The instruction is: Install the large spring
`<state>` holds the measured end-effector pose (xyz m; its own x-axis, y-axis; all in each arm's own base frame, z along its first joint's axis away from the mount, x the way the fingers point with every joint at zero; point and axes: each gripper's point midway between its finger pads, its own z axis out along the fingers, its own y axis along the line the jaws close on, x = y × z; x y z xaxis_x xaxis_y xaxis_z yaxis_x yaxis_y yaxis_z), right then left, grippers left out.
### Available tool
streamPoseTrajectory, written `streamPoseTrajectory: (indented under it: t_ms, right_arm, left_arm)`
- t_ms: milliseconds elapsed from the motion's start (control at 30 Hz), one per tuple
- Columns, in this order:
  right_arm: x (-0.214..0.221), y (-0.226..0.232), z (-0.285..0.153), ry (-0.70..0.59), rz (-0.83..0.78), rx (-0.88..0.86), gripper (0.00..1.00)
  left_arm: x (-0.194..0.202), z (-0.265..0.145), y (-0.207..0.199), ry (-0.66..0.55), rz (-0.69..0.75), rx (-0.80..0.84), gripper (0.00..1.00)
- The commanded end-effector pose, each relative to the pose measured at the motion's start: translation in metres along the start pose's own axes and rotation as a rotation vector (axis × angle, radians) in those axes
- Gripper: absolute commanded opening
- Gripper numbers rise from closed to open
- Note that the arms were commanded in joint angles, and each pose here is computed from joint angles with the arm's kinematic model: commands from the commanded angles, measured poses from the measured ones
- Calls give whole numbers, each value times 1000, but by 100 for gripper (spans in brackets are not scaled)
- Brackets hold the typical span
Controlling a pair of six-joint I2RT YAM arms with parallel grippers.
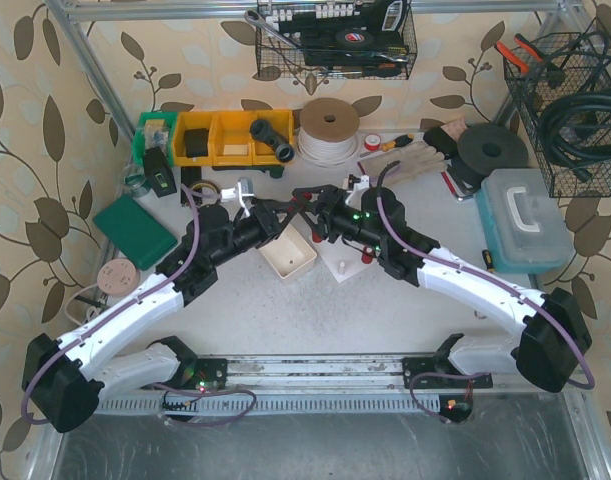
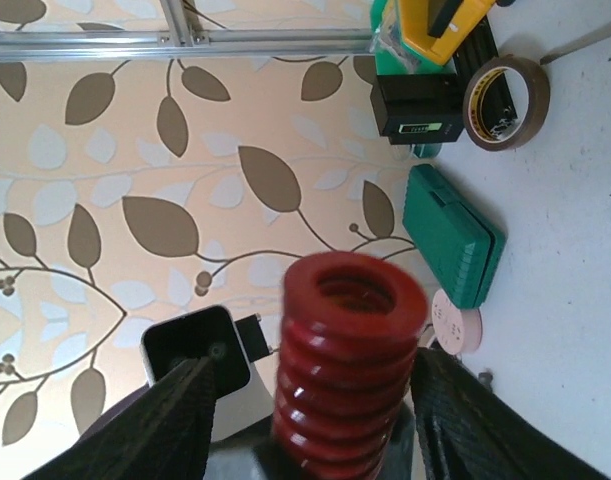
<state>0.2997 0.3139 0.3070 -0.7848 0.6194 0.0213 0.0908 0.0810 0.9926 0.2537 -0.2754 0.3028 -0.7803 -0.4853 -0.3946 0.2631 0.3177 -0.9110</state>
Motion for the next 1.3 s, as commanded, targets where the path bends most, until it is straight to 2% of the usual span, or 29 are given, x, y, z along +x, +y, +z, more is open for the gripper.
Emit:
streamPoseTrajectory:
  t_ms: [0,333,400,533,667,800,967,1267]
  right_arm:
    - [6,6,1,35,-56,-6,57]
    - [-21,-24,-12,46,-101,80,66]
    - [-34,-35,-18,75,-121,91,66]
    - [-50,-37,-36,248,-206,18,63]
    - [-48,-39,-60,382,-326,-26,63]
    - [-39,-50,-70,443,-372,-26,64]
    - [-31,-40,-73,466,-367,-139,65]
    - [-2,-15,-68,531,-377,-234,67]
  left_arm:
    - [-9,-7,-3,-58,47,-2,0]
    - [-8,-13,8,-26,52,-15,0]
    - [-6,-15,7,16,53,4,0]
    - [12,-12,0,186,48,91,0]
    - [33,-15,-9,318,53,169,0]
    - [46,-19,-13,403,63,215,0]
    - [49,-21,-17,423,54,252,0]
    - [46,-16,-15,388,6,301,0]
